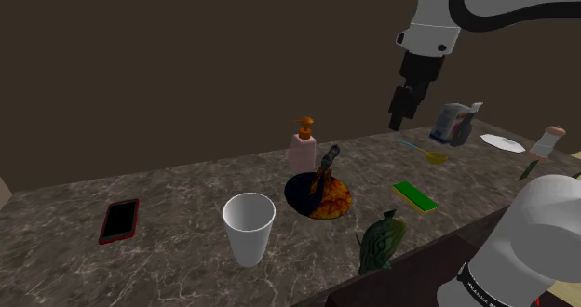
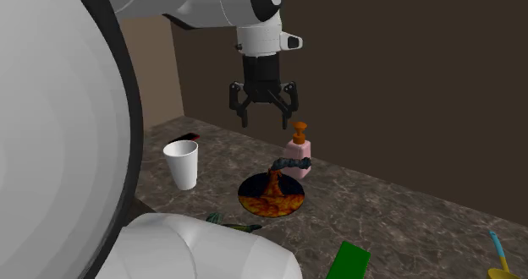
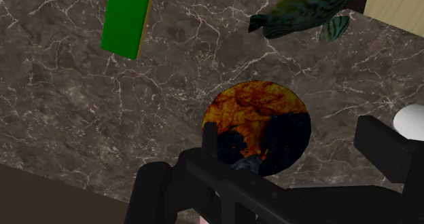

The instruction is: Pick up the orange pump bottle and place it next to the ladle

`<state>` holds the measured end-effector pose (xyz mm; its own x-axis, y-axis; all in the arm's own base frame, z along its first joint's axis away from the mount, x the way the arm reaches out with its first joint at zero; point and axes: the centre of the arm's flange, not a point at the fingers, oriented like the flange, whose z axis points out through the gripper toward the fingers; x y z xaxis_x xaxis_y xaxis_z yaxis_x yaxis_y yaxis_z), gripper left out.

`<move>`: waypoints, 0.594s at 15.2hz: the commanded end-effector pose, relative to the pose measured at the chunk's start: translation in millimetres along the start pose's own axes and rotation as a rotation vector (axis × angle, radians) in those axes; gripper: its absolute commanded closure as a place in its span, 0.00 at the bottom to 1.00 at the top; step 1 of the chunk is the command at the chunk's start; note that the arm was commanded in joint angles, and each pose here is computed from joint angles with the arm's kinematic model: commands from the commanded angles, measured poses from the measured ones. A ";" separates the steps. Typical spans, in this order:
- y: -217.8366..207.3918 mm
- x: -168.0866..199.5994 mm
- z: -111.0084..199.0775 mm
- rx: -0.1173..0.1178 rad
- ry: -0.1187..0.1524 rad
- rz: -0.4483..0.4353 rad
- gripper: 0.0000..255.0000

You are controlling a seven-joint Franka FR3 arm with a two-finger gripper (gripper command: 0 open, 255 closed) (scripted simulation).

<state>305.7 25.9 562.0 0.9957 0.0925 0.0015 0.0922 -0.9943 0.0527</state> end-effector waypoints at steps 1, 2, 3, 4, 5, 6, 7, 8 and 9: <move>0.0 0.0 0.0 0.000 0.000 0.000 0.00; 0.2 11.0 5.6 -0.001 0.006 0.009 0.00; 0.6 22.1 11.2 -0.002 0.012 0.019 0.00; 1.0 33.2 16.7 -0.003 0.018 0.028 0.00; 1.6 44.3 22.1 -0.004 0.023 0.037 0.00; 2.3 55.4 27.5 -0.005 0.029 0.046 0.00; 3.1 66.6 32.8 -0.006 0.035 0.056 0.00; 4.0 77.8 38.0 -0.007 0.041 0.065 0.00; 5.0 89.0 43.2 -0.009 0.047 0.074 0.00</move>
<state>385.3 27.2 524.3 0.9986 0.0307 0.0432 0.0282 -0.9979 0.0592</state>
